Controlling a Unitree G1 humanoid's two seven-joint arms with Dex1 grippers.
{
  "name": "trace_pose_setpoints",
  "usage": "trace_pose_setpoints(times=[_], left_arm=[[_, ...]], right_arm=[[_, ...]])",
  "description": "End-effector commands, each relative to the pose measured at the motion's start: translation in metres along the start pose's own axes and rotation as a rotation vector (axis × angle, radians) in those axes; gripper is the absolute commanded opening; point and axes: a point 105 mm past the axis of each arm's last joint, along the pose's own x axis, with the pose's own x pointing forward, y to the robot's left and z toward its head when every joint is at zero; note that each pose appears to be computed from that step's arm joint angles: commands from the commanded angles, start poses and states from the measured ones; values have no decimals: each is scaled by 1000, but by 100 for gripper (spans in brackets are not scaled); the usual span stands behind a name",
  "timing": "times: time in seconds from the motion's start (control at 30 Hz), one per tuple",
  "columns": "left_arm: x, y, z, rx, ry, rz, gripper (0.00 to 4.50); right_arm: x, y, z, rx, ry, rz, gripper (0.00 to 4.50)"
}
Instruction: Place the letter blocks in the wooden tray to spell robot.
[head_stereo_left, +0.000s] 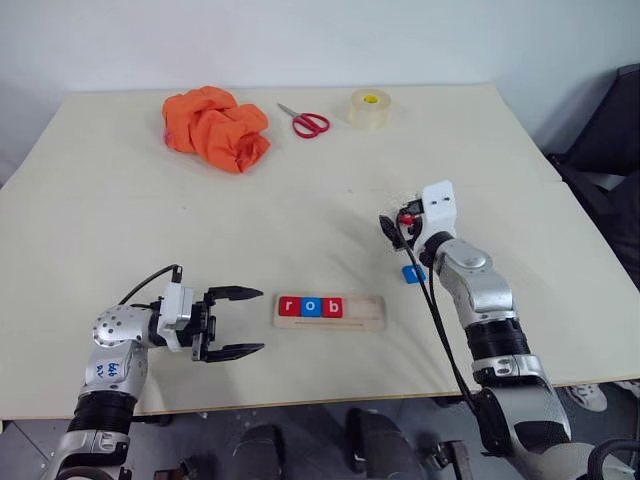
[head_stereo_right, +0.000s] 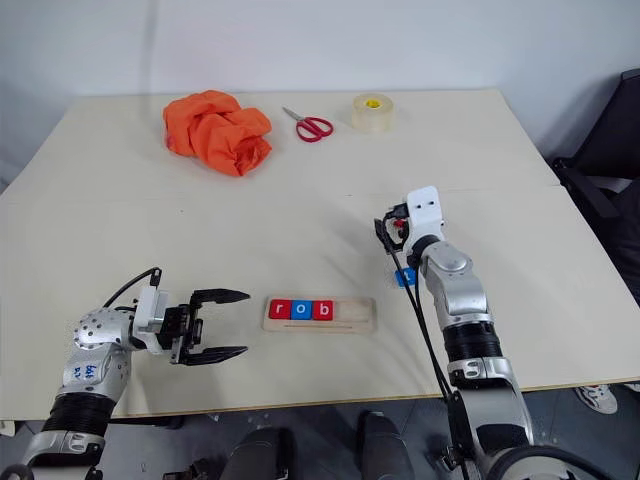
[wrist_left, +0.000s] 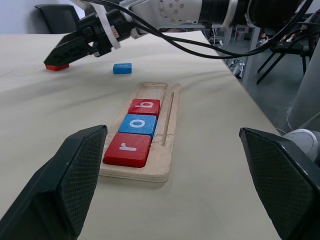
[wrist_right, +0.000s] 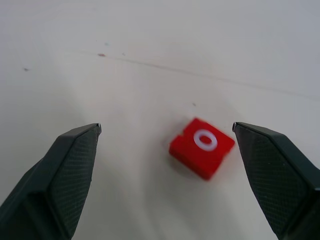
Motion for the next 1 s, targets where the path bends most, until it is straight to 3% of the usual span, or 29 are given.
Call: trace_pose_setpoints(times=[0.03, 0.47, 1.0], left_arm=[[0, 0, 6, 26, -17, 11, 450], [1, 2, 6, 20, -20, 0, 450], [-3, -3, 8, 20, -12, 13, 450]], right_arm=[[-9, -1, 13, 9, -41, -41, 443], [-24, -1, -4, 10, 17, -29, 443], [4, -41, -3, -137, 68, 60, 443]])
